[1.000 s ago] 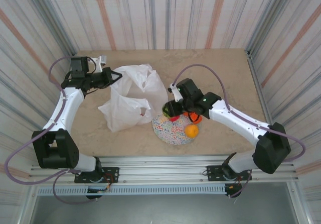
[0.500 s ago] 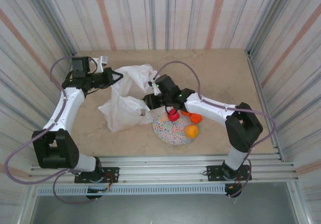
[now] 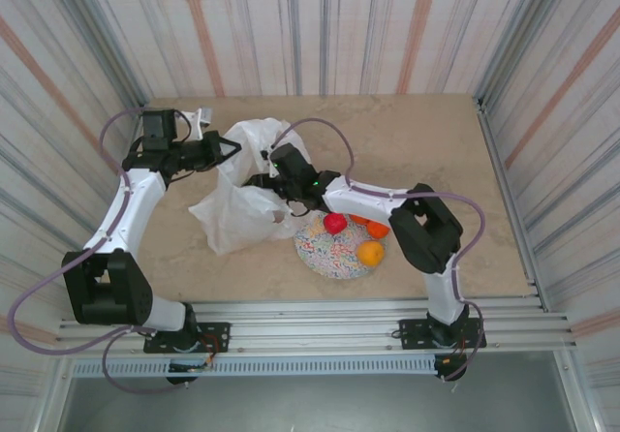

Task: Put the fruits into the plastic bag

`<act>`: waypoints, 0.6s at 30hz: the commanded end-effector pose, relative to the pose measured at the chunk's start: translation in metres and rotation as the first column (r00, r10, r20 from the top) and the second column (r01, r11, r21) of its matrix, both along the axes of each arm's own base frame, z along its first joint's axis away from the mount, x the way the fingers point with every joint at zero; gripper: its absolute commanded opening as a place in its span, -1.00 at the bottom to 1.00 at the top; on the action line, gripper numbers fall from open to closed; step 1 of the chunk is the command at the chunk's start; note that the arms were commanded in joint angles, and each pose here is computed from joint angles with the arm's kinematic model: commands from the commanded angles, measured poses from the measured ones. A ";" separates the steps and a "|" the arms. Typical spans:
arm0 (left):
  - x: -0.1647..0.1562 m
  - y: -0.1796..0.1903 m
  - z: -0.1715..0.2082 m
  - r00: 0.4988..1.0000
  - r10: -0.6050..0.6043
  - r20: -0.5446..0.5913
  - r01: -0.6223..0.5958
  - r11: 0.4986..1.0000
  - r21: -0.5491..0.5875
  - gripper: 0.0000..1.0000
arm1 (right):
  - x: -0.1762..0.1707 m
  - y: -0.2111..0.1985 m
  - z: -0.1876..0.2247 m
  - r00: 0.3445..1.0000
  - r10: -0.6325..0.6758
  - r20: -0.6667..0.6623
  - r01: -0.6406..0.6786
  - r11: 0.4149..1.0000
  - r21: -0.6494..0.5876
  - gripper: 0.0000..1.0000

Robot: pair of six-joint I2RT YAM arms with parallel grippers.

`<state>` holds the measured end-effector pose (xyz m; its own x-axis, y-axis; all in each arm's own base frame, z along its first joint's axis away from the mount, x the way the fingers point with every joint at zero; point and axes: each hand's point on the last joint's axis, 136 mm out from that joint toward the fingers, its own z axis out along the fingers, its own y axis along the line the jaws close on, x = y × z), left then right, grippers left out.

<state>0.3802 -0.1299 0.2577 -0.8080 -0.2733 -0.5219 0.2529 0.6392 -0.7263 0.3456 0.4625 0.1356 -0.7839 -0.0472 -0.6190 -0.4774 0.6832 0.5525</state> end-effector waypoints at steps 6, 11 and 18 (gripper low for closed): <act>-0.003 -0.005 0.017 0.999 -0.024 0.042 0.024 1.000 -0.011 -1.00 | -0.002 0.030 -0.015 0.999 0.004 -0.052 -0.003 1.000 0.027 0.10; -0.003 -0.005 0.017 0.999 -0.024 0.043 0.025 1.000 -0.012 -1.00 | -0.006 0.030 -0.016 0.998 0.027 -0.064 -0.025 0.999 0.020 0.26; -0.003 -0.005 0.017 0.999 -0.025 0.045 0.025 1.000 -0.010 -1.00 | -0.008 0.020 -0.002 0.998 0.030 -0.051 -0.028 0.999 0.028 0.62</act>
